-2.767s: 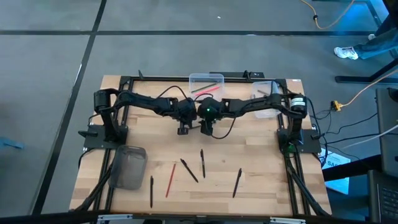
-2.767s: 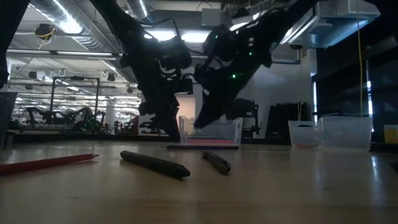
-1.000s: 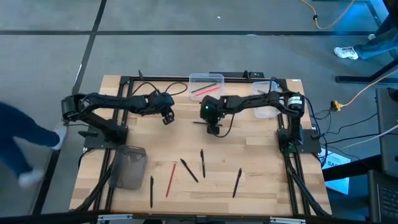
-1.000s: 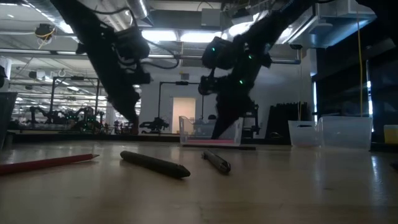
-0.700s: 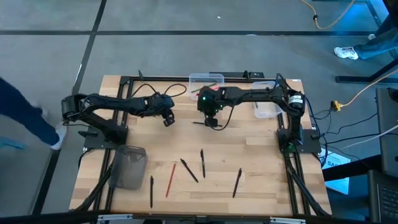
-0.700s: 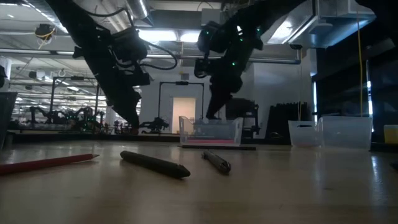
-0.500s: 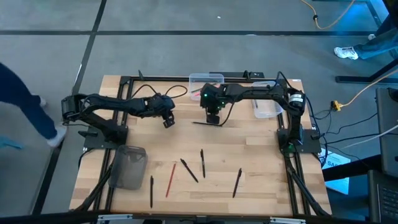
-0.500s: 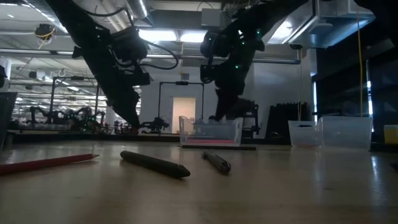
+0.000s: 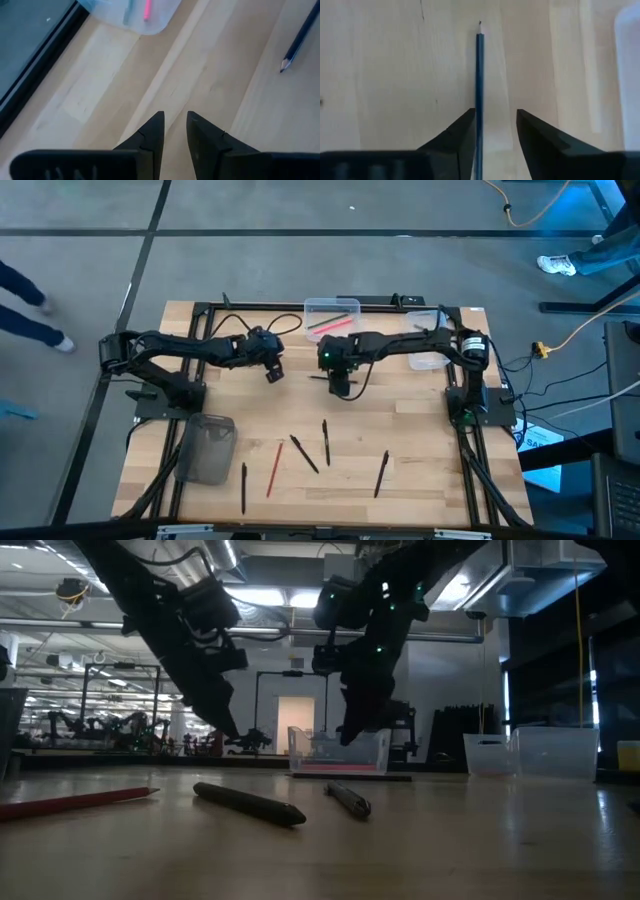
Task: Sort crayons/erasers/pens/pencils in bins
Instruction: Put the blue pencil into the left transparent bin
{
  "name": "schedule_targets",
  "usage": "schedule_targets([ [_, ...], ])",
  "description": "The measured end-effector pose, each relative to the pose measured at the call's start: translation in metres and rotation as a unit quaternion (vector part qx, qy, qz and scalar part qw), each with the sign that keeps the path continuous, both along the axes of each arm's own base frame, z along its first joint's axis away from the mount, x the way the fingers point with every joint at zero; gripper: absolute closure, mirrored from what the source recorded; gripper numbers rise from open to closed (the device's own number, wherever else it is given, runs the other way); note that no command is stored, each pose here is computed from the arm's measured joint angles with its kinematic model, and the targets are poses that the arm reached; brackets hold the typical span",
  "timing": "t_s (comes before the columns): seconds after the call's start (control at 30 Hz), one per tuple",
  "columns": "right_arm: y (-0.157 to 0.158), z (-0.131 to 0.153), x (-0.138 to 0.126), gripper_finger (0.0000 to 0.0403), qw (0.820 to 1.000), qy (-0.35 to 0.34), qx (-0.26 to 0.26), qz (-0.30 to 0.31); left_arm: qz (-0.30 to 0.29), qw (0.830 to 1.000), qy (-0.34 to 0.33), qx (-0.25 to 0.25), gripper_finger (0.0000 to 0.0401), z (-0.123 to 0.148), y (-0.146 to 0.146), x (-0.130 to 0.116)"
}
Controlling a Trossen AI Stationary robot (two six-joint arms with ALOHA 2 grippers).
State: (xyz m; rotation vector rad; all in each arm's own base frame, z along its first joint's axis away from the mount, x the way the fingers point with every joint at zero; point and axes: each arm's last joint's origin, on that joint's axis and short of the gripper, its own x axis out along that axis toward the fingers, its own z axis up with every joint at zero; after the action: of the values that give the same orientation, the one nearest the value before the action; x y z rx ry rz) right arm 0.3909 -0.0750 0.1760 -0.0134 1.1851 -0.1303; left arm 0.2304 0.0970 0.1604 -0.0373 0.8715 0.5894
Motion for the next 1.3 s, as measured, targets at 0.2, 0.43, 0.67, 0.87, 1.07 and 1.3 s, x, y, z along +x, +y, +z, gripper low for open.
schedule_targets([
  [0.2,0.000,-0.021,0.003,0.0258,0.999,0.027,0.007,0.015,0.000,1.000,-0.011,0.006,0.0327,0.002,0.001,0.002],
  [0.43,0.000,-0.037,0.005,0.0259,0.998,0.053,0.031,0.031,0.001,1.000,-0.011,0.006,0.0327,0.001,0.001,0.002],
  [0.67,-0.008,-0.052,0.008,0.0298,0.993,0.103,0.047,0.025,0.005,1.000,-0.011,0.009,0.0327,0.002,0.004,0.001],
  [0.87,-0.011,-0.054,0.012,0.0356,0.991,0.121,0.053,0.020,0.004,1.000,-0.009,0.014,0.0327,0.002,0.006,0.000],
  [1.07,-0.012,-0.052,0.014,0.0383,0.991,0.123,0.053,0.019,0.005,1.000,-0.007,0.021,0.0327,0.003,0.010,-0.001],
  [1.3,-0.012,-0.041,0.016,0.0368,0.992,0.111,0.046,0.028,0.007,1.000,-0.008,0.022,0.0327,0.003,0.012,-0.002],
])
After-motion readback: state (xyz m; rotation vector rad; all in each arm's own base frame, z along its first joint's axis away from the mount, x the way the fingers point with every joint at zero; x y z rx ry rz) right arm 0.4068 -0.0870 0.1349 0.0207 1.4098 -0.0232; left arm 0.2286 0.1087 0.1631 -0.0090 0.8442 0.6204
